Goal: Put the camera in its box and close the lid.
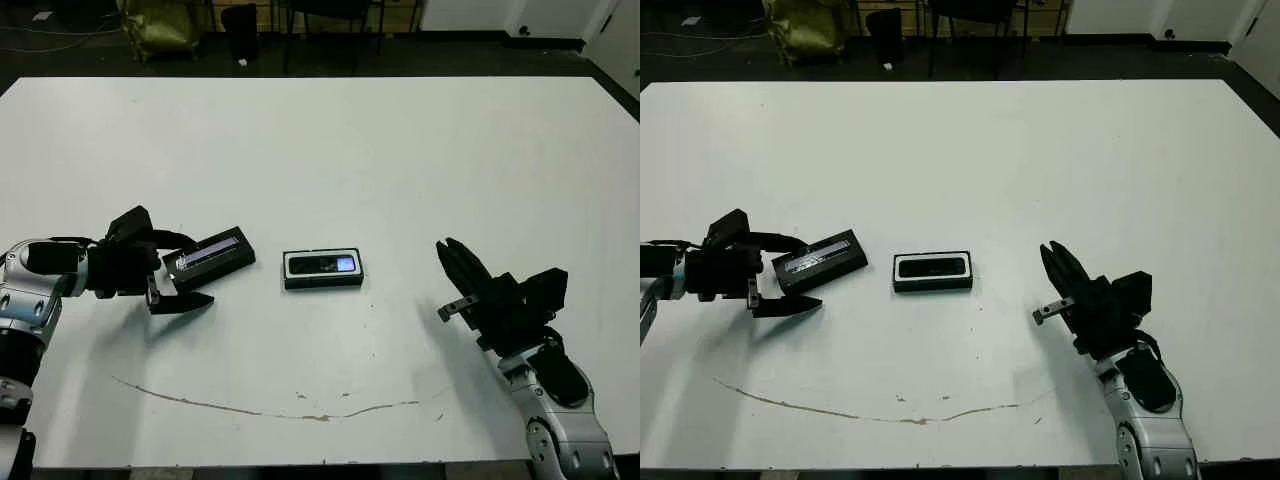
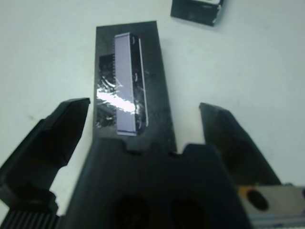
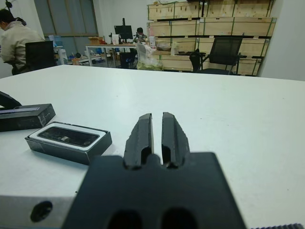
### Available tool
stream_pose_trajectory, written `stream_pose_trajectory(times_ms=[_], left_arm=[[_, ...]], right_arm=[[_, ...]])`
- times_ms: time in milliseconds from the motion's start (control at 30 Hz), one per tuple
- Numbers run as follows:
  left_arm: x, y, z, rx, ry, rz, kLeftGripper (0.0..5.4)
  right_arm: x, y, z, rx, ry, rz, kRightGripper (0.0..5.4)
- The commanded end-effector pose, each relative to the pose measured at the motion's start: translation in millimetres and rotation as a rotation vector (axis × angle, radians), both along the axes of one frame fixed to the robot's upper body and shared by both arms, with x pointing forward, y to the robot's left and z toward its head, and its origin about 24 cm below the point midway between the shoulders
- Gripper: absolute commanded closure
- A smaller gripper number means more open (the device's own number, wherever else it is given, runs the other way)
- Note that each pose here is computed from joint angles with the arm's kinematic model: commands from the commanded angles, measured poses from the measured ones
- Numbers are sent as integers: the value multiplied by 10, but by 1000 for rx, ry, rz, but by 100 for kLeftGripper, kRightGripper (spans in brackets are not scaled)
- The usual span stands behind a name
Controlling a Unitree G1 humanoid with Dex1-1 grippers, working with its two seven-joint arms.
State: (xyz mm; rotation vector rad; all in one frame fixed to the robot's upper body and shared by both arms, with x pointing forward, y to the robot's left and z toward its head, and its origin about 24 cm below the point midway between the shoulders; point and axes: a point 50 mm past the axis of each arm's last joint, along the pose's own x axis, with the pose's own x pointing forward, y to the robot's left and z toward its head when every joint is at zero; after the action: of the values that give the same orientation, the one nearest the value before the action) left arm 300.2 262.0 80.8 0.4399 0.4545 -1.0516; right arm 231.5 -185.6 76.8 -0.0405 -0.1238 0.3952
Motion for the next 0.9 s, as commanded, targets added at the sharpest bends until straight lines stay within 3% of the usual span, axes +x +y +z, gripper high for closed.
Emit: stream_pose_trajectory(times_ms=[33,500,900], left_arm=[[-26,38,-76,27,27,18,2],[4,57,-101,37,-30,49,2],[12,83,-162,7,41,66,2]], right_arm=[[-30,-35,-41,-14,23,-10,540],[-31,-29,-56,-16,31,-10,540],[-26,-37,-58,-11,31,-7,540]])
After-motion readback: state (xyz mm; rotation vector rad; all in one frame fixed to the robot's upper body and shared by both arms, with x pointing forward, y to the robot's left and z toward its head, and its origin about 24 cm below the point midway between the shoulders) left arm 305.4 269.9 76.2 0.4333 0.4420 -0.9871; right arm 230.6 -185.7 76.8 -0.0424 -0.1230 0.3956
